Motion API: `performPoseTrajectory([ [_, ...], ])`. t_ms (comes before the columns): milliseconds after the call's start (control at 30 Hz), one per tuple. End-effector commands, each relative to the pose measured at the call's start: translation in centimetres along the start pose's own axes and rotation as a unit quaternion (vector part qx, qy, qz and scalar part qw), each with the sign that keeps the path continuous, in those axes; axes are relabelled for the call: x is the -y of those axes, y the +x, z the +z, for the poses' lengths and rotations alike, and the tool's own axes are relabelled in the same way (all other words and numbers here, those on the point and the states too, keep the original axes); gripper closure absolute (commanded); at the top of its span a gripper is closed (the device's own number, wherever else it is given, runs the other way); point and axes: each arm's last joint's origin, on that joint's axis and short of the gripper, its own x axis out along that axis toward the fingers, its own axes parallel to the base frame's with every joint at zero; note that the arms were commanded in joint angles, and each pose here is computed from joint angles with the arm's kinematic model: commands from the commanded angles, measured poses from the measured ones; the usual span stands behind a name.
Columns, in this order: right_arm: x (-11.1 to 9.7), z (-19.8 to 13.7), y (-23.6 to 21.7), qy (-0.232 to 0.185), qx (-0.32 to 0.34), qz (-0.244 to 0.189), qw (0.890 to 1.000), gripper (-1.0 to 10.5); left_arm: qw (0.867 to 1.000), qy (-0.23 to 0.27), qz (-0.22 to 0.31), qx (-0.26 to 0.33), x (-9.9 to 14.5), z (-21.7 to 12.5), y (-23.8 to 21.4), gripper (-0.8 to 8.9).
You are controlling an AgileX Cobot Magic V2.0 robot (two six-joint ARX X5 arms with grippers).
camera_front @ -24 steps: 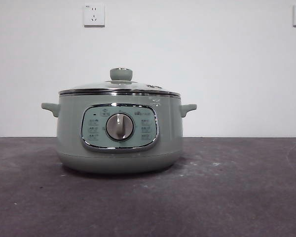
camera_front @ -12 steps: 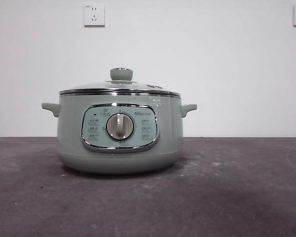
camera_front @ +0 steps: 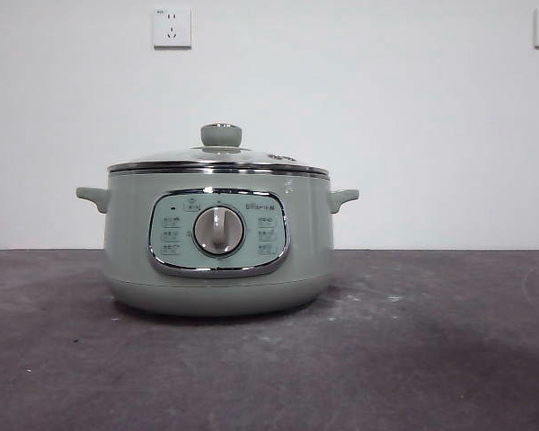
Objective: Pick up the pumpkin,open the lid,put the pumpkin in the pot,close the lid
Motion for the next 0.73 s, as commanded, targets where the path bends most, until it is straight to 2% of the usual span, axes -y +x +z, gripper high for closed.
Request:
performPoseTrajectory([
  [33,0.0,-0.9,0.1,0.017,-0.004,-0.002,1.0,9.5,1.0,-0.004,0.001,-0.006,0.0,-0.5,0.1,8.17],
  [400,-0.1,-2.5,0.2,0.029,-0.033,-0.001,0.999,9.5,1.0,-0.004,0.001,-0.006,0.0,-0.5,0.1,8.17],
  [533,-0.1,-3.1,0.2,0.03,-0.063,-0.001,0.998,9.5,1.0,-0.004,0.001,-0.006,0.0,-0.5,0.1,8.17],
  [733,-0.1,-3.1,0.2,0.04,-0.062,-0.002,0.997,9.5,1.0,-0.004,0.001,-0.006,0.0,-0.5,0.1,8.17],
])
